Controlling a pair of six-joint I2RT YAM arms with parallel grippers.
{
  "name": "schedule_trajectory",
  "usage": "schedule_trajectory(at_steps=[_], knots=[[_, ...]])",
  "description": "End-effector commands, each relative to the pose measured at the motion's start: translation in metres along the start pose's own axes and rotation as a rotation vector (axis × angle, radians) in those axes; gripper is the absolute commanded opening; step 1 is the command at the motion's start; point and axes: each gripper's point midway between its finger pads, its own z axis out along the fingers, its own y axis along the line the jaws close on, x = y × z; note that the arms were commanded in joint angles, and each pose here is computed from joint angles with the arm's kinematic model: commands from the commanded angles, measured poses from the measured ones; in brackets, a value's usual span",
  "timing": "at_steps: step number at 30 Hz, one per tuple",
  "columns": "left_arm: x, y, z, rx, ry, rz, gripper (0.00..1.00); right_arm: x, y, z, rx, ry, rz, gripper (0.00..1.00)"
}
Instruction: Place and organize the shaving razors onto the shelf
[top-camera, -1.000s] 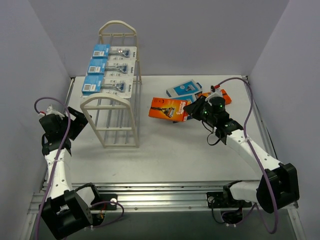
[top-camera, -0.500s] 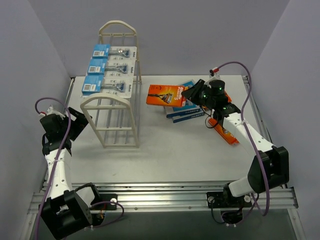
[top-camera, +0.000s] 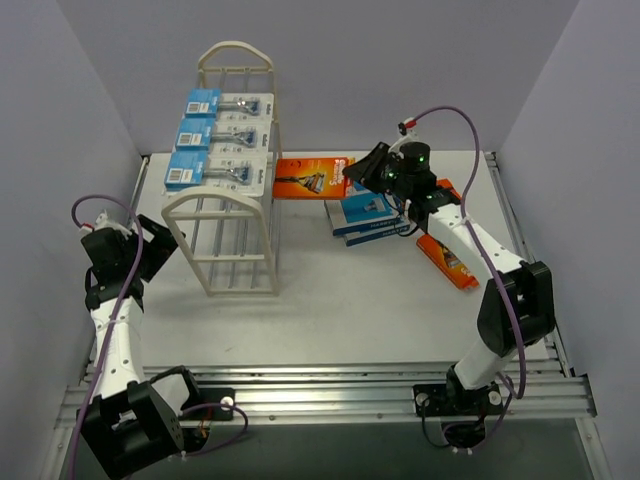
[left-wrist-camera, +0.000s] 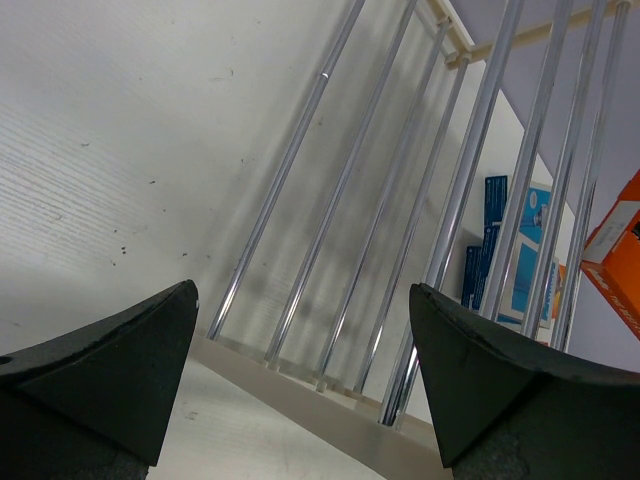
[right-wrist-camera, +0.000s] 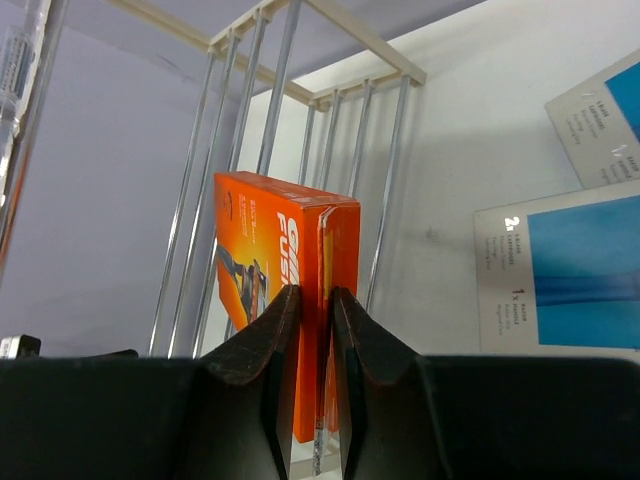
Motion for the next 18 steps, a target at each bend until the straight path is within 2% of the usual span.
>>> schedule_trajectory(at_steps=[1,8,18], knots=[[-0.014,-0.018,-0.006,0.044,-0.038,0.043,0.95,-0.011,0.053,0.007,-0.154,-0.023,-0.029,0.0],[-0.013,-0.019,-0.005,0.047,-0.033,0.043,0.96,-0.007,0.075,0.021,-0.227,-0.021,-0.004,0.0],[-0.011,-0.021,-0.005,0.056,-0.025,0.043,0.95,-0.015,0.083,0.022,-0.227,-0.036,-0.015,0.0]])
